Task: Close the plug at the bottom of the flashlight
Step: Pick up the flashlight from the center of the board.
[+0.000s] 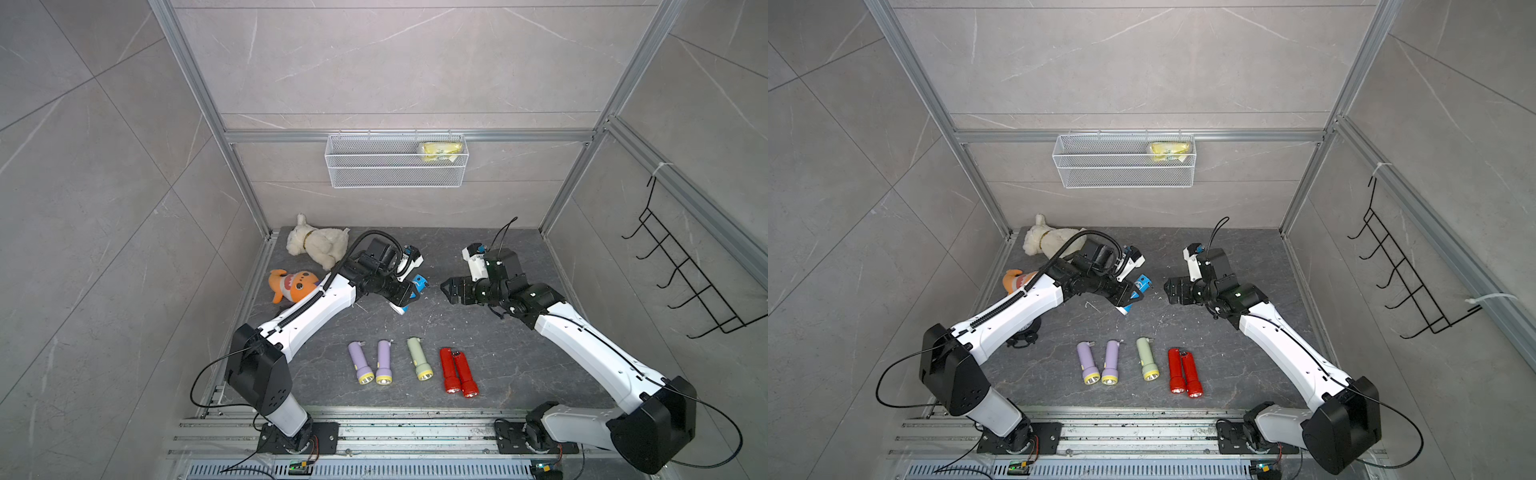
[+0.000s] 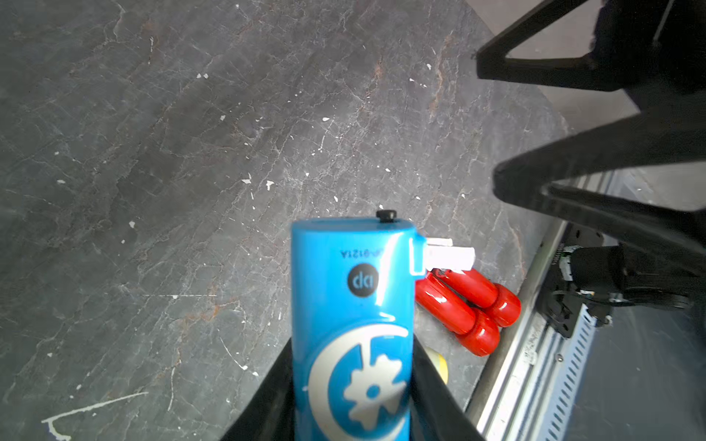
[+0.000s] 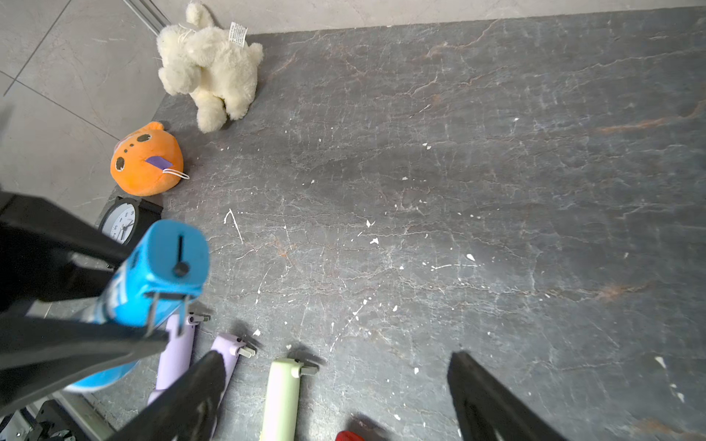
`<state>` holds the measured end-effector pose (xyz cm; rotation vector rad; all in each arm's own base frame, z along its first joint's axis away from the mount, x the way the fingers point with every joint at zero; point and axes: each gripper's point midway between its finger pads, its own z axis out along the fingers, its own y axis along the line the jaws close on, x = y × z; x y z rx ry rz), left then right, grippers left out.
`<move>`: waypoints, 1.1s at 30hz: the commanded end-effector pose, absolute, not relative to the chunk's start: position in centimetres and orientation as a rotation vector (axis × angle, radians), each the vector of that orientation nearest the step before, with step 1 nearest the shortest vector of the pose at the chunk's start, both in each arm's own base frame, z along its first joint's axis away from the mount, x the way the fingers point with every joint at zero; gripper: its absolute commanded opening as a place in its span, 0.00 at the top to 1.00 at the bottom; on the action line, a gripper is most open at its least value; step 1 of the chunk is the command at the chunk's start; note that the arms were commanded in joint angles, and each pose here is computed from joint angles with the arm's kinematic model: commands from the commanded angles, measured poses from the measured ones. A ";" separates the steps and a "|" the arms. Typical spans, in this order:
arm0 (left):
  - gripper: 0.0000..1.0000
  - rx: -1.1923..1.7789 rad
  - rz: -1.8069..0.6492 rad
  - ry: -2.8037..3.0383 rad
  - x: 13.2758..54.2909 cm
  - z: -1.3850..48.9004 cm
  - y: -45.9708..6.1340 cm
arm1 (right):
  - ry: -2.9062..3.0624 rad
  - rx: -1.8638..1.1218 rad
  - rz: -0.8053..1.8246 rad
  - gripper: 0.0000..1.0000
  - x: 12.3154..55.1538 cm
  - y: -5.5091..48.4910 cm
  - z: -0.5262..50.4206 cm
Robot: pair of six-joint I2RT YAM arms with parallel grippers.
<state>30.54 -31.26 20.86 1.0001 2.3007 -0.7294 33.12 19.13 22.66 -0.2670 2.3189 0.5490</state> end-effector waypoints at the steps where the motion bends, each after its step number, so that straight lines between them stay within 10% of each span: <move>1: 1.00 0.990 -0.618 2.079 33.9 23.7 -31.7 | 2.294 -0.256 0.601 0.07 33.1 19.4 23.4; 12: 1.00 0.923 -0.842 1.586 38.3 34.4 -29.9 | 2.255 -0.228 0.613 0.07 34.3 19.1 24.7; 24: 1.00 0.949 -0.611 1.473 43.4 35.4 -27.9 | 2.138 -0.259 0.622 0.10 35.6 19.6 28.9; 26: 1.00 1.002 -0.610 1.399 42.5 35.3 -28.1 | 2.136 -0.267 0.623 0.23 35.7 19.7 29.0; 30: 1.00 1.110 -0.498 1.208 40.4 34.2 -27.9 | 2.133 -0.256 0.595 0.95 35.9 19.3 29.5; 33: 1.00 1.168 -0.430 1.161 39.5 33.1 -27.5 | 2.130 -0.265 0.586 1.00 35.8 19.2 30.1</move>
